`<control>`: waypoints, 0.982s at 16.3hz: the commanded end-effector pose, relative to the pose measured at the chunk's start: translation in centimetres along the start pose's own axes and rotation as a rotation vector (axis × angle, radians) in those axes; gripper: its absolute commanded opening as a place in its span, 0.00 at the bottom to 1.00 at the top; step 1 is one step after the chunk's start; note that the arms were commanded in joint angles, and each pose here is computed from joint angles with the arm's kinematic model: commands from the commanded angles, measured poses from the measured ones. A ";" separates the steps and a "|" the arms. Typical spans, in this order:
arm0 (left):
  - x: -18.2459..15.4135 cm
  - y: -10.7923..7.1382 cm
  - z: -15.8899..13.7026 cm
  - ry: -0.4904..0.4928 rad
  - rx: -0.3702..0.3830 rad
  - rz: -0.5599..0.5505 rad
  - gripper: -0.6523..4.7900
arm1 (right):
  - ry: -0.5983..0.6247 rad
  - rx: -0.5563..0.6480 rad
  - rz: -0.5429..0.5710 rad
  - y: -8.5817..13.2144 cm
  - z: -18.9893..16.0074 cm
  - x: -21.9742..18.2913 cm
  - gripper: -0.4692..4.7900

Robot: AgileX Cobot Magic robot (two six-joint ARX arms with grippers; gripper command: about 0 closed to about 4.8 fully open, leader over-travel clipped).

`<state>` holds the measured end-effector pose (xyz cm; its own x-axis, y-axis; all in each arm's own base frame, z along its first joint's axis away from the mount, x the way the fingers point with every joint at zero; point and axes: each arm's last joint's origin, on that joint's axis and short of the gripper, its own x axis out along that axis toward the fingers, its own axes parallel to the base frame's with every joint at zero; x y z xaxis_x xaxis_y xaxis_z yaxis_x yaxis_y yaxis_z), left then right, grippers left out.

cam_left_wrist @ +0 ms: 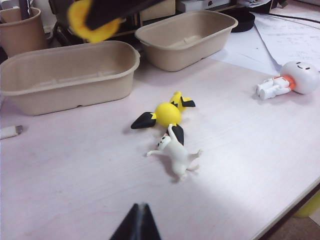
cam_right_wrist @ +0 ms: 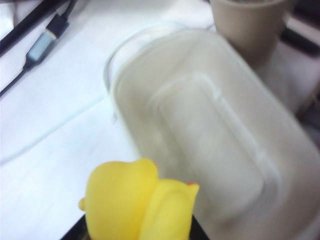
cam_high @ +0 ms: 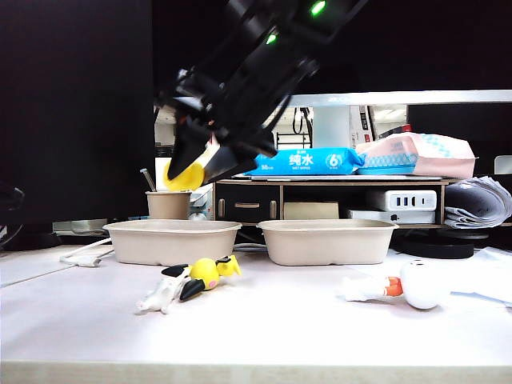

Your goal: Put the dolls with similar colors into the same paper box, while dolls with different colors go into separate paper boxes.

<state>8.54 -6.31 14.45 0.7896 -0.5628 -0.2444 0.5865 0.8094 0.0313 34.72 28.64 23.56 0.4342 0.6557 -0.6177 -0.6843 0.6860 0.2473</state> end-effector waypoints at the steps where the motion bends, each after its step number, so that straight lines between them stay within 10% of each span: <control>1: 0.0 0.0 0.1 -0.010 -0.001 0.002 0.11 | 0.006 0.014 -0.013 -0.4 1.6 0.8 0.79; 16: 0.0 0.0 0.1 -0.009 -0.001 0.002 0.11 | 0.616 -0.154 -0.051 3.1 -3.5 -1.1 0.81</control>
<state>8.54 -6.31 14.45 0.7896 -0.5628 -0.2444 0.5865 0.8094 0.0313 30.22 28.89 22.07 0.0678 0.3008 -0.9513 -0.7542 0.6396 0.1485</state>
